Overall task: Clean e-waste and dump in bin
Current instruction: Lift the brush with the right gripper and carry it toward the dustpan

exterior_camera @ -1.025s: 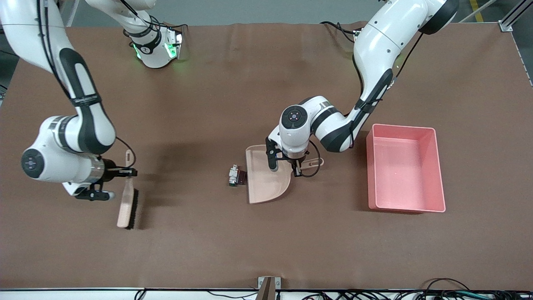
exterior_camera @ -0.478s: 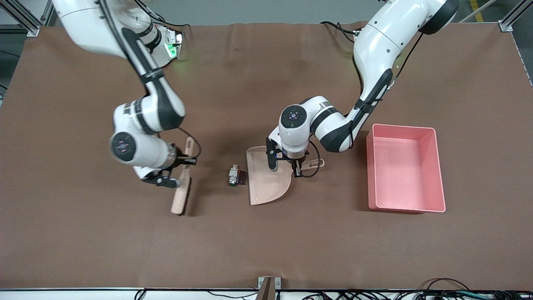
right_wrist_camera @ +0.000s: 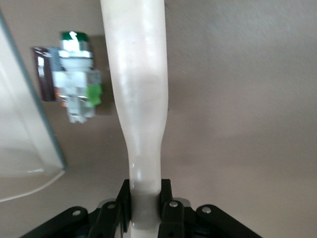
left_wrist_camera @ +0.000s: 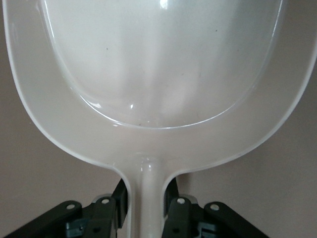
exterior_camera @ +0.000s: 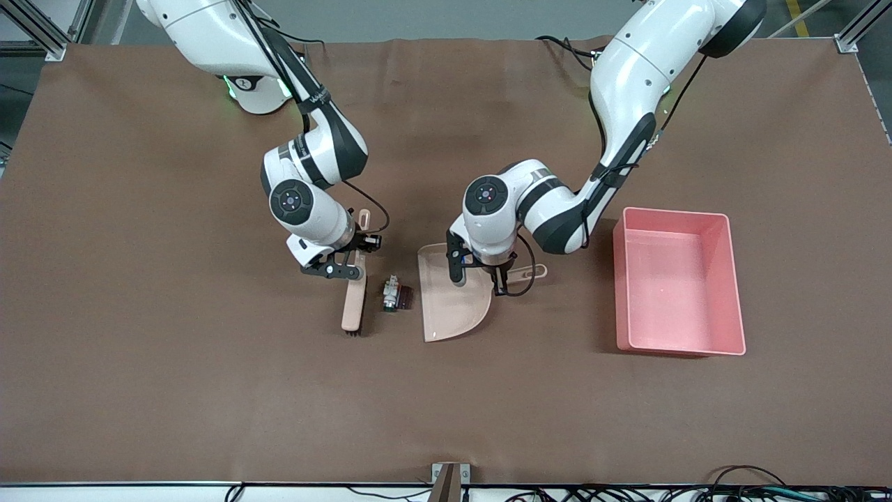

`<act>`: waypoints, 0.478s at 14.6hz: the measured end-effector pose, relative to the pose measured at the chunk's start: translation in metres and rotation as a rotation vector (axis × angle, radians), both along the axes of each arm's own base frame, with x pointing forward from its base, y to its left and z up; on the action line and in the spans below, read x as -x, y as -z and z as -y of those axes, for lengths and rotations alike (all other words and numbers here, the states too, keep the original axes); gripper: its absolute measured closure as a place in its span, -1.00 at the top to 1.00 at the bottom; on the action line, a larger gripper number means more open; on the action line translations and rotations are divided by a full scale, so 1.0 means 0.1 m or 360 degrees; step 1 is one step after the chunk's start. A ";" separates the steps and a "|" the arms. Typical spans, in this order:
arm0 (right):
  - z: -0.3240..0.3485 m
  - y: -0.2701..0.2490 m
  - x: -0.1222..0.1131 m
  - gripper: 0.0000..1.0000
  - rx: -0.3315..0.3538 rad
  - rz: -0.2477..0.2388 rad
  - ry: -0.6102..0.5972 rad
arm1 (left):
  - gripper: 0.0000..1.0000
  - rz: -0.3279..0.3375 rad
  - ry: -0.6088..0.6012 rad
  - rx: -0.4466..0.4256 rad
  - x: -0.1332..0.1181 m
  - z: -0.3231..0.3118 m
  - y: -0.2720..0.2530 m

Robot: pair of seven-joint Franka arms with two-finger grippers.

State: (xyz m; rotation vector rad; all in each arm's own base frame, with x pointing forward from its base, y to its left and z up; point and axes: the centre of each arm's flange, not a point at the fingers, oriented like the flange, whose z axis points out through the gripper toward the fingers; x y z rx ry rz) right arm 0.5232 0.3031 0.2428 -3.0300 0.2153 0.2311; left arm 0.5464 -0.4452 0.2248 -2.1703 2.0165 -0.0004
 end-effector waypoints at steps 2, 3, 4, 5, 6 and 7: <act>0.04 -0.02 0.05 -0.46 0.0006 -0.0004 0.0001 | -0.33 -0.0007 0.0062 -0.0005 -0.01 0.00 0.00; 0.03 -0.04 0.08 -0.46 0.0006 -0.0004 0.0003 | -0.33 -0.0009 0.0086 -0.0007 -0.02 0.01 0.00; 0.01 -0.05 0.11 -0.46 0.0008 -0.0004 0.0007 | -0.33 -0.0011 0.0100 -0.0009 -0.02 0.02 0.00; -0.02 -0.06 0.12 -0.46 0.0008 -0.0002 0.0010 | -0.33 -0.0012 0.0110 -0.0011 -0.01 0.03 0.00; -0.04 -0.06 0.14 -0.46 0.0006 0.0005 0.0011 | -0.33 -0.0013 0.0116 -0.0012 0.00 0.06 0.00; -0.07 -0.06 0.15 -0.46 0.0004 0.0013 0.0013 | -0.33 -0.0013 0.0123 -0.0012 0.02 0.08 0.00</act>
